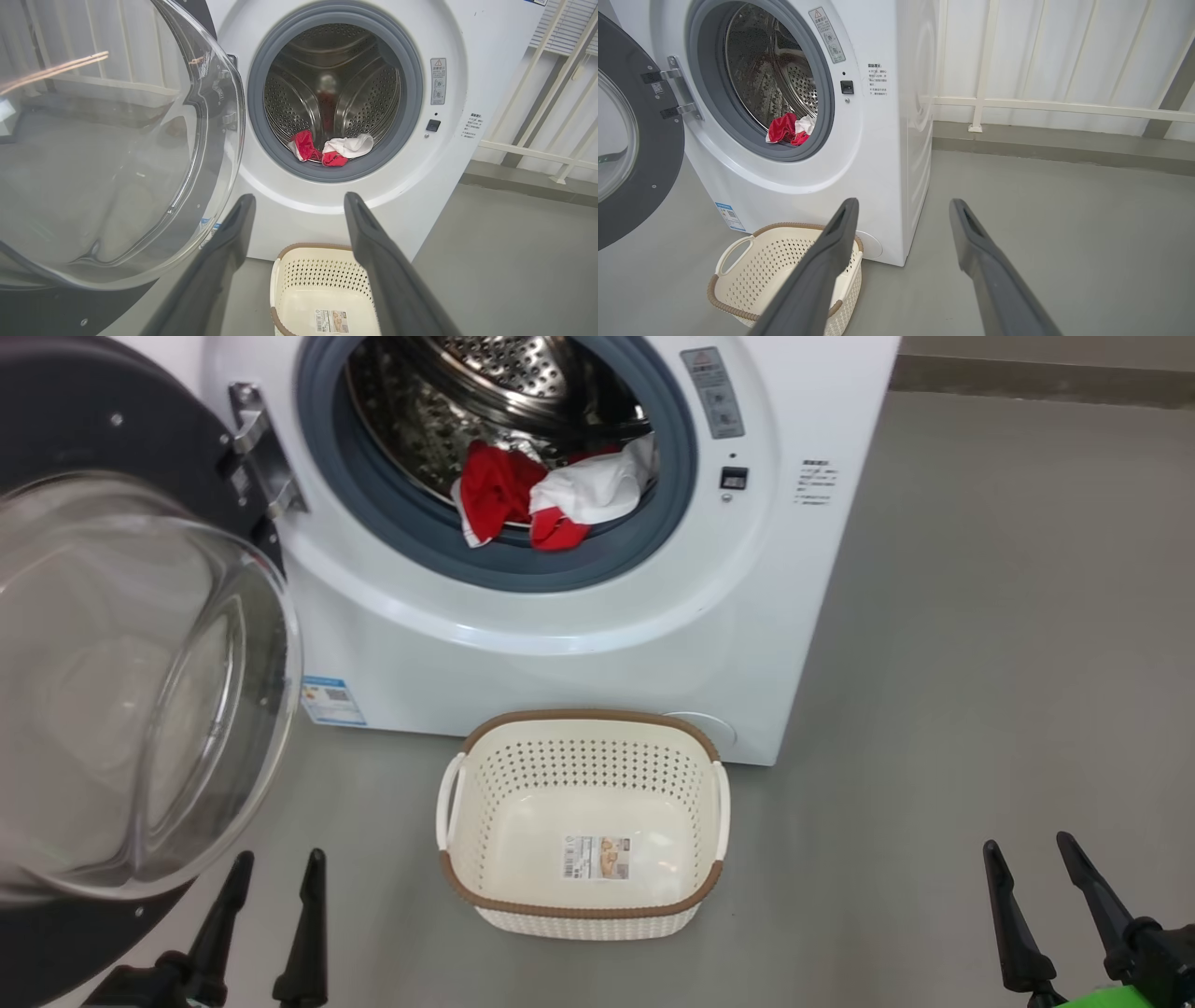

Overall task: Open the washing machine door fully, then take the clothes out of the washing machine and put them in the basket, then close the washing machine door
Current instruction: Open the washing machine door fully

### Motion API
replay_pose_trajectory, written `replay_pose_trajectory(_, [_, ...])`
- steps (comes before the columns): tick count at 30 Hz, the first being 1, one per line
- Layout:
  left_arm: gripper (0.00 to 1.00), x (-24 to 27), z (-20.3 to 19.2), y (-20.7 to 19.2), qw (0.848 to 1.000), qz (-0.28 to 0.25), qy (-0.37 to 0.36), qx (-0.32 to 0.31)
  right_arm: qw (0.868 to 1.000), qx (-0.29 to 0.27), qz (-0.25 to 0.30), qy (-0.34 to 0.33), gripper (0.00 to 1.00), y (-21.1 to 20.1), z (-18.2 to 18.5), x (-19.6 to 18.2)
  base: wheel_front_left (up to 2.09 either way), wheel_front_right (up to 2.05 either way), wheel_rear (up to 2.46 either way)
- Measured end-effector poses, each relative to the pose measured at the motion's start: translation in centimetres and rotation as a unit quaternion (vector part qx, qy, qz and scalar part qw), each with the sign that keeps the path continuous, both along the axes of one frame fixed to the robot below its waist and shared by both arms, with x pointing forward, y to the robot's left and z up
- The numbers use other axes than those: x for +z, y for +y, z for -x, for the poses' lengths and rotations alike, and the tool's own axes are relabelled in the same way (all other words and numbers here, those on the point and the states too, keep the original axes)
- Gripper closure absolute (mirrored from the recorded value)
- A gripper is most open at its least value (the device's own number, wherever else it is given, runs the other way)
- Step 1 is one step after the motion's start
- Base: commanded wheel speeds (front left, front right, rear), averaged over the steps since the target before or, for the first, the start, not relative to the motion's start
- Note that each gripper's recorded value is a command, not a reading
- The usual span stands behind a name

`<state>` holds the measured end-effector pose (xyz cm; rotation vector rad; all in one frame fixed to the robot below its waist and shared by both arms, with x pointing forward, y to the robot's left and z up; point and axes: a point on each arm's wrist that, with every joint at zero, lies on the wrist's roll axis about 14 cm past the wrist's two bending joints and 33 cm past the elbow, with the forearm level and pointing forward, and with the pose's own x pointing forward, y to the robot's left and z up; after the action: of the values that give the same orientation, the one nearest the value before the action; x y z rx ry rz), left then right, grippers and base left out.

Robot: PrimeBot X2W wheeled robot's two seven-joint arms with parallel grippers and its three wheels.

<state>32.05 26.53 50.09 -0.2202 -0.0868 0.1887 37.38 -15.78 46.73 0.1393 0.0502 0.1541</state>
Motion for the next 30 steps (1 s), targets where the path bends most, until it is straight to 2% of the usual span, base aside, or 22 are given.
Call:
replay_pose_trajectory(15, [0.00, 0.0, -2.8, -6.1, 0.995, 0.016, -0.003, -0.098, 0.996, -0.088, 0.006, 0.006, 0.00, -5.7, 3.0, -0.2, 0.00, 0.00, 0.00])
replay_pose_trajectory(25, [0.00, -0.4, -3.5, -7.9, 0.992, 0.021, 0.002, -0.123, 0.992, -0.130, 0.007, 0.003, 0.00, -8.3, 4.2, 0.0, 0.00, 0.00, 0.00])
replay_pose_trajectory(30, [0.00, -0.1, -3.6, -8.1, 0.992, 0.018, -0.004, -0.127, 0.991, -0.134, 0.007, 0.002, 0.00, -8.5, 4.5, 0.1, 0.00, 0.00, 0.00])
